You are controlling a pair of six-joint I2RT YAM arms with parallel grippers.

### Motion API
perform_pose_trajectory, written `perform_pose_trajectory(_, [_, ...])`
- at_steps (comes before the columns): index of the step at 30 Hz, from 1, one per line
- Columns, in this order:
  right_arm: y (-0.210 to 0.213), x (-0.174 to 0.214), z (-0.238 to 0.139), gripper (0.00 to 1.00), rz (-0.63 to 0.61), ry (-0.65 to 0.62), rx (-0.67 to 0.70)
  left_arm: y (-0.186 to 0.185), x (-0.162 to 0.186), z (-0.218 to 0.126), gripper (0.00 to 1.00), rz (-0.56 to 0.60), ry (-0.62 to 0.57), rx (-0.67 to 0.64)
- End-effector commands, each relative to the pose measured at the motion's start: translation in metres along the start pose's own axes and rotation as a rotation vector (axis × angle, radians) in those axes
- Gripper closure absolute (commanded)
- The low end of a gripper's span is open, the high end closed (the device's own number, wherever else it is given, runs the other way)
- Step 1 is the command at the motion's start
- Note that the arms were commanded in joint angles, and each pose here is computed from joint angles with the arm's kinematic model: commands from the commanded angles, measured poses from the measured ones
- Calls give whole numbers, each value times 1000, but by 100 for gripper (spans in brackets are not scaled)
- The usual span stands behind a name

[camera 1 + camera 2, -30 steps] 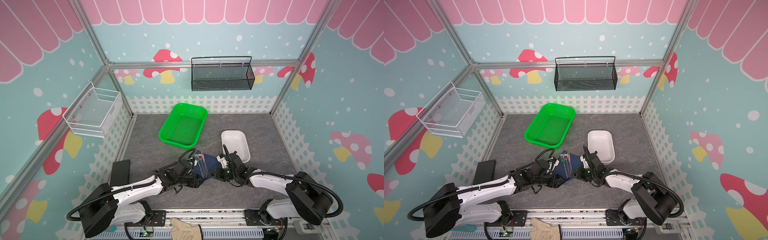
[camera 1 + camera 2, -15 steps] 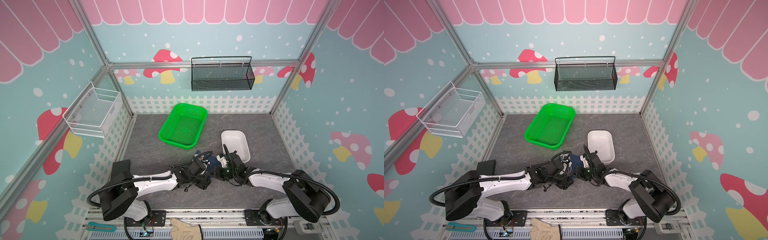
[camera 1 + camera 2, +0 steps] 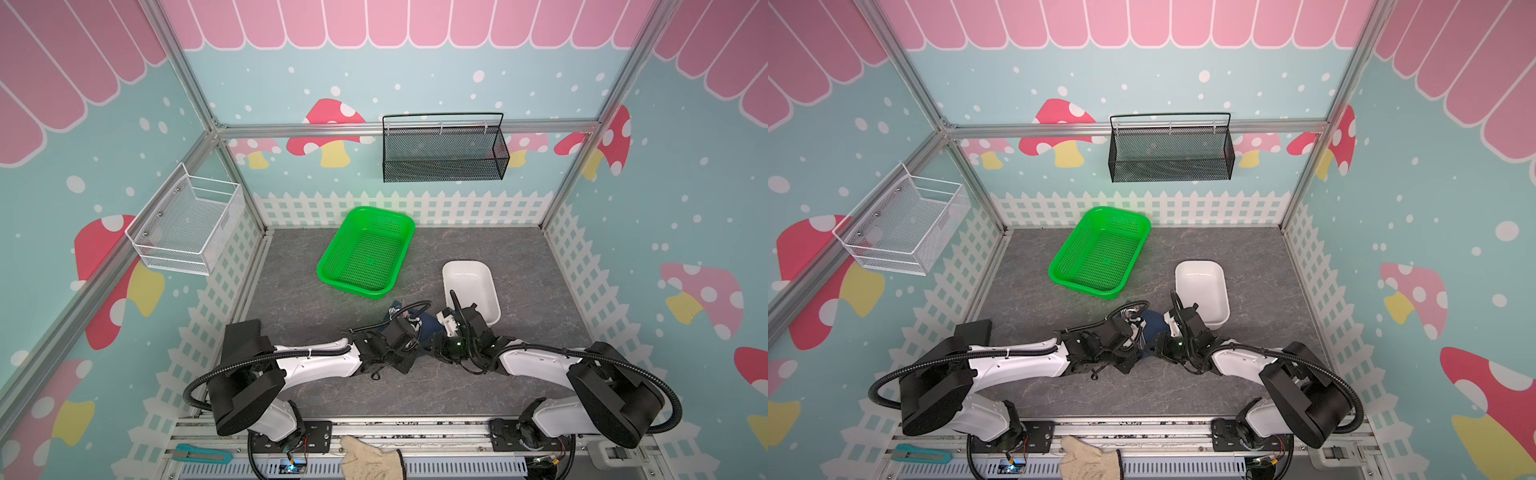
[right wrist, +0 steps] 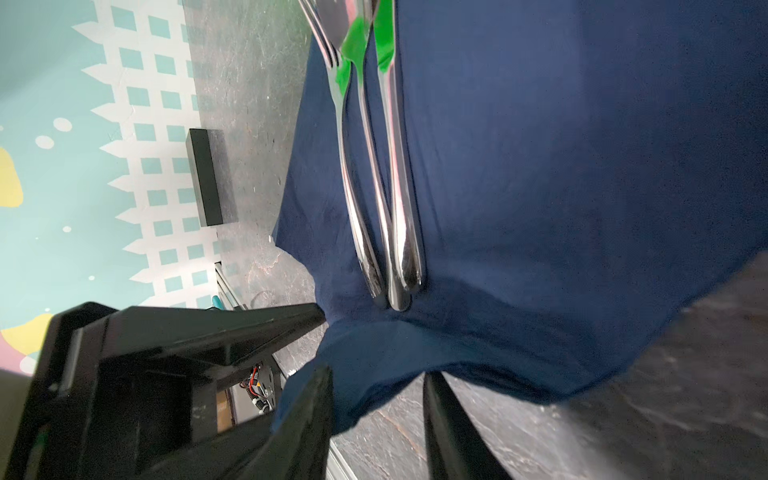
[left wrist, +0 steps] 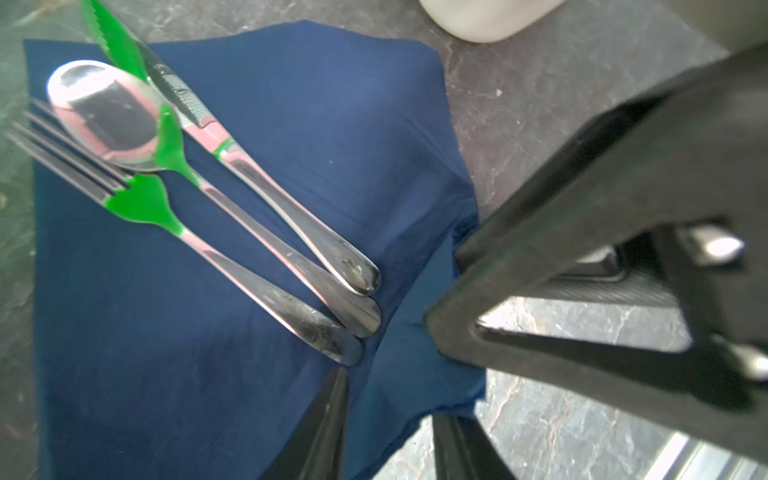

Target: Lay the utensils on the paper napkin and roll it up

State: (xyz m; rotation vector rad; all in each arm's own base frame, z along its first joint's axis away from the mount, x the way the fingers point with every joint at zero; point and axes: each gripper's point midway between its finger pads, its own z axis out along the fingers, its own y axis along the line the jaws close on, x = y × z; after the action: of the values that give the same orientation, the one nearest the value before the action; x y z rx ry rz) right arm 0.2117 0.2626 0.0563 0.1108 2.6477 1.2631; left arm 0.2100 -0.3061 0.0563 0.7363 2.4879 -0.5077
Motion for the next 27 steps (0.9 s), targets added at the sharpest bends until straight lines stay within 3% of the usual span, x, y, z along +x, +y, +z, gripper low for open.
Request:
perform_pose_trajectory(1, [-2,-1,-6,62,15,-23,7,13,-2,4,67,-37,6,-47])
perform_pose_trajectory(10, [3,4,-11,61,-64,-2,-2,24,-2,8,66,-106,7,-70])
perform_pose_trajectory(18, [7,1,6,81,-120,65,-6,33,-2,7,65,-146,13,-84])
perform_pose_trajectory(27, [-5,-11,26,87,-93,74,65,39,6,12,62,-196,48,-101])
